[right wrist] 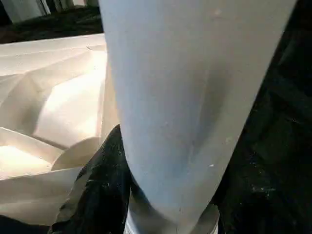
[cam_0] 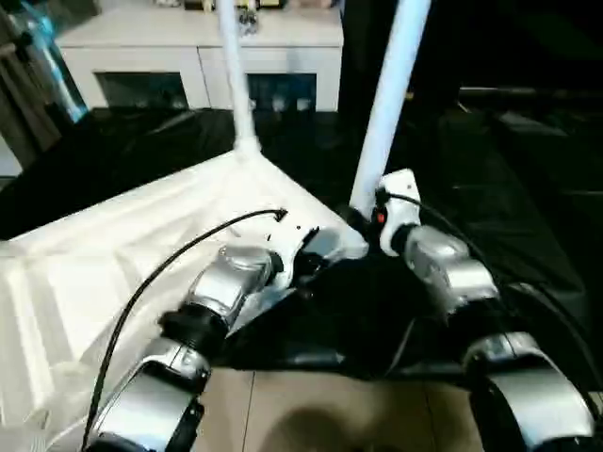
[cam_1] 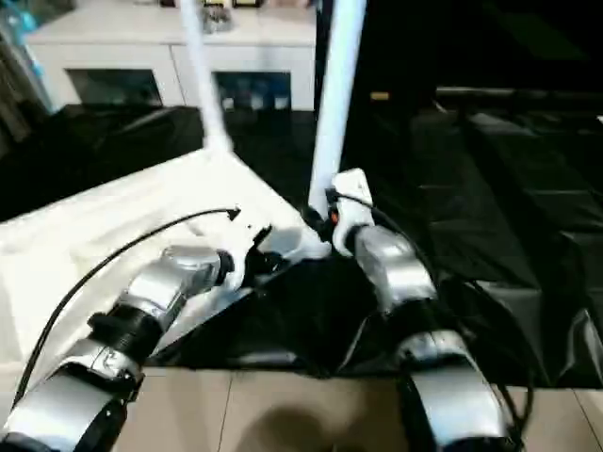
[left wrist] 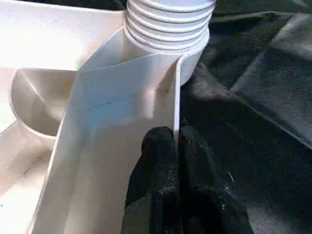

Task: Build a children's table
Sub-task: Rotate leg to tighten

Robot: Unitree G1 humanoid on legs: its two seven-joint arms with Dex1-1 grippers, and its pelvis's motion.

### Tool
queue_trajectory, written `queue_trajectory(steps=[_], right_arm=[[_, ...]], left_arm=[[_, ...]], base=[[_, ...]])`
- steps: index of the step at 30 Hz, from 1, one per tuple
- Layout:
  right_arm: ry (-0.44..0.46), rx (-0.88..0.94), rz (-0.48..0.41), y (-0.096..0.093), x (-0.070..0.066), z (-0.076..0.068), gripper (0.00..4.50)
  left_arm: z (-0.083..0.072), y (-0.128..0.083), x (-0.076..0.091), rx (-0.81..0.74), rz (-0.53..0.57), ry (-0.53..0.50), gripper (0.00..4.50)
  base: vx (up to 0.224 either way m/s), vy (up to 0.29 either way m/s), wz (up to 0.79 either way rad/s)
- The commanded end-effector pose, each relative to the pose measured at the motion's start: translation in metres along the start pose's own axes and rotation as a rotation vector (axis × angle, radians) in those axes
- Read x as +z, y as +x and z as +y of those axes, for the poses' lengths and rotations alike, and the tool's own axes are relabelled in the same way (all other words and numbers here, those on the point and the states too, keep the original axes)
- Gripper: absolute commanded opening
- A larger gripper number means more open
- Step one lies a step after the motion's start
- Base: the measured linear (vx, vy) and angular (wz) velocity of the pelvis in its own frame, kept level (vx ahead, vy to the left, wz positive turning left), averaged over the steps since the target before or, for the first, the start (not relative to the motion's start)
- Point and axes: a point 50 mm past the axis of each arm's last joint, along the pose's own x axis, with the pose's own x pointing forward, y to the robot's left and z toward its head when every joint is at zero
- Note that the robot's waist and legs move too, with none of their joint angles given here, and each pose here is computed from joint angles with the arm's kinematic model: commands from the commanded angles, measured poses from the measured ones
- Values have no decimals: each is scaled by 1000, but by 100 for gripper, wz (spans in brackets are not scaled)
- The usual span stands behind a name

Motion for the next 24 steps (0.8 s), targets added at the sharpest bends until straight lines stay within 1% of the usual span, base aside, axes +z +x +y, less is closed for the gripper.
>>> queue_trajectory(steps=[1, 4, 8, 13, 14, 19, 20, 22, 24], right_arm=[[114, 68, 257, 0, -64, 25, 188], [107, 107, 262, 6, -60, 33, 188], [88, 149, 290, 6, -62, 36, 188], [71, 193, 309, 6, -64, 38, 188], [49, 213, 316, 6, -64, 39, 188], [47, 231, 305, 6, -59, 36, 188], [49, 231, 304, 6, -58, 35, 223], [50, 234, 291, 6, -56, 34, 223], [51, 239, 274, 6, -52, 32, 261]], left_arm=[[1, -5, 39, 34, -130, 64, 0], [6, -8, 38, 54, -120, 68, 0], [8, -10, 37, 43, -115, 85, 0], [5, -10, 35, 1, -116, 108, 0], [3, -10, 35, -18, -118, 118, 0], [2, -11, 35, -38, -114, 128, 0], [2, -11, 35, -40, -114, 128, 0], [2, -12, 36, -50, -116, 133, 0], [2, -13, 36, -62, -121, 139, 0]], base=[[0, 0, 0], [0, 0, 0], [0, 0, 0], [0, 0, 0], [0, 0, 0], [0, 0, 0], [0, 0, 0], [0, 0, 0], [0, 0, 0]])
